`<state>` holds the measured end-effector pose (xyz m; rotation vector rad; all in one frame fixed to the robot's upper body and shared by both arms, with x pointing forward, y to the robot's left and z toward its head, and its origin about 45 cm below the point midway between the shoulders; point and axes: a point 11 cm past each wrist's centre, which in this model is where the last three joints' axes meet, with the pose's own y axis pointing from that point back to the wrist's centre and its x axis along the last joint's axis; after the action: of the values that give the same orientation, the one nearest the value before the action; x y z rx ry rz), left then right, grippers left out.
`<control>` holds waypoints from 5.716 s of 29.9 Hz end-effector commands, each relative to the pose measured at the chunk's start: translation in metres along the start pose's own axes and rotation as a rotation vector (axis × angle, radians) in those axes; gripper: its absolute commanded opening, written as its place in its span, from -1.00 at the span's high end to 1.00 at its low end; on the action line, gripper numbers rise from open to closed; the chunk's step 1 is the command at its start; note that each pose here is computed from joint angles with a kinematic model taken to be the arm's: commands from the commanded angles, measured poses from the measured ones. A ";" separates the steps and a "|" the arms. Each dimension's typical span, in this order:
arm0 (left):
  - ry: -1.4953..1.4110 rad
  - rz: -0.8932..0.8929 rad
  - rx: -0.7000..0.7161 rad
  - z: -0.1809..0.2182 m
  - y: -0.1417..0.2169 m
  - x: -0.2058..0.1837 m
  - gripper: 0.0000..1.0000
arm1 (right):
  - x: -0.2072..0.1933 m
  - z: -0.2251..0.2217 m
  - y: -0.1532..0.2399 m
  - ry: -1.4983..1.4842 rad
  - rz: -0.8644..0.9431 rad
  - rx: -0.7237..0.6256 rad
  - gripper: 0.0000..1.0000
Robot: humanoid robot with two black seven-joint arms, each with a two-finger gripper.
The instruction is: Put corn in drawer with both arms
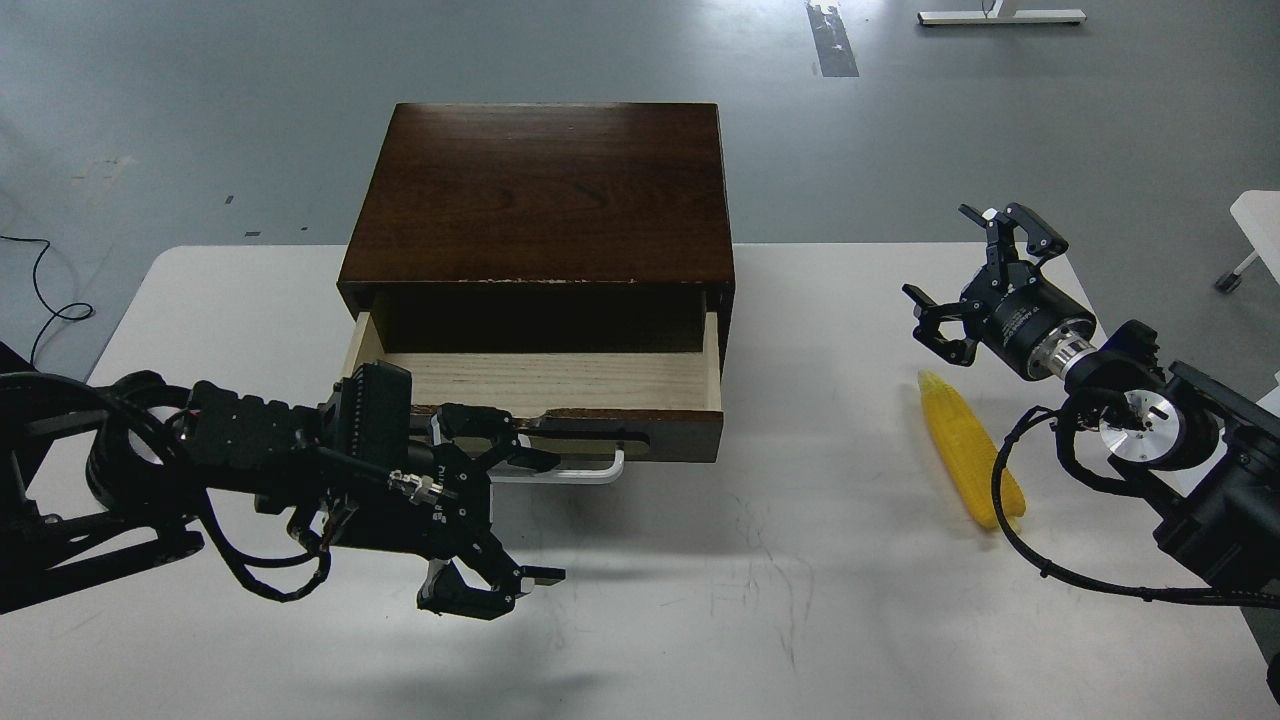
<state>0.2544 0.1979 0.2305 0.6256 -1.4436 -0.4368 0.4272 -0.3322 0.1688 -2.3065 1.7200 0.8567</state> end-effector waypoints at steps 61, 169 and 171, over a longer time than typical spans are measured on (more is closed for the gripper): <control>1.851 1.273 0.700 -0.224 0.224 -0.091 -0.97 | -0.005 -0.029 0.087 1.509 -0.337 -0.187 -1.00; 1.984 1.289 0.770 -0.207 0.219 -0.150 -0.97 | -0.271 0.016 -0.018 2.541 -1.188 0.629 0.39; 1.985 1.287 0.774 -0.207 0.219 -0.151 -0.97 | -0.269 0.025 -0.017 2.528 -1.210 0.617 0.36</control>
<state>0.4260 0.4858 0.2498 0.2688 0.2583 1.4851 0.3880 -0.0912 0.2924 -2.0732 -0.4106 -2.8614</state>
